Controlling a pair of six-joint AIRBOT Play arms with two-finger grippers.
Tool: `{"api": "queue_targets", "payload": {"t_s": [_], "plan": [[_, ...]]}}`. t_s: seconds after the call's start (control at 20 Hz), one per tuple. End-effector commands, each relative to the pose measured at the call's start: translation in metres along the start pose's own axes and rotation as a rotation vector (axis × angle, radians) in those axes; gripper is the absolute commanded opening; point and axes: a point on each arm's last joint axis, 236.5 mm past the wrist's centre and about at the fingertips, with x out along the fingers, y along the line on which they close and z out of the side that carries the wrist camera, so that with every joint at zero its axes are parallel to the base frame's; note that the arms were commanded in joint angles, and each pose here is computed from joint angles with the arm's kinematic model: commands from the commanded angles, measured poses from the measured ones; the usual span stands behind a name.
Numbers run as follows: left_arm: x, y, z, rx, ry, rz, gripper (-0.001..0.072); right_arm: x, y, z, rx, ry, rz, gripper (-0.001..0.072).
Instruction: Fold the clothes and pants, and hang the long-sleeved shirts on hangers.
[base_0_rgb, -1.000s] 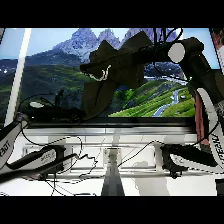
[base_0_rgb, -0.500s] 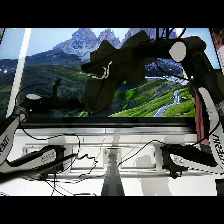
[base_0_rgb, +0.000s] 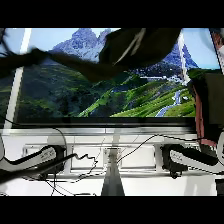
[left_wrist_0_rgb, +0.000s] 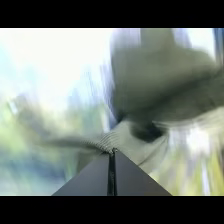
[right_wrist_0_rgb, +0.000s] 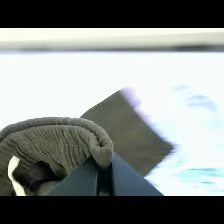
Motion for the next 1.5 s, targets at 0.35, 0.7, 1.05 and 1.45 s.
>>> {"api": "queue_targets", "payload": {"t_s": [0.35, 0.7, 1.05, 1.45], "plan": [[-0.144, 0.143, 0.045, 0.027, -0.030, 0.551, 0.0016, -0.074, -0.142, -0.120, 0.192, 0.435, -0.303, 0.0028], [-0.161, 0.225, -0.084, -0.021, 0.339, 0.725, 0.0016, -0.155, -0.107, -0.360, 0.258, 0.905, -0.303, 0.0029], [-0.213, 0.257, -0.118, 0.030, 0.544, 0.913, 0.0017, -0.203, -0.061, -0.449, 0.424, 0.979, -0.259, 0.0030], [-0.227, 0.279, -0.139, 0.015, 0.619, 0.961, 0.0017, -0.222, -0.077, -0.454, 0.368, 1.035, -0.333, 0.0031]]}}
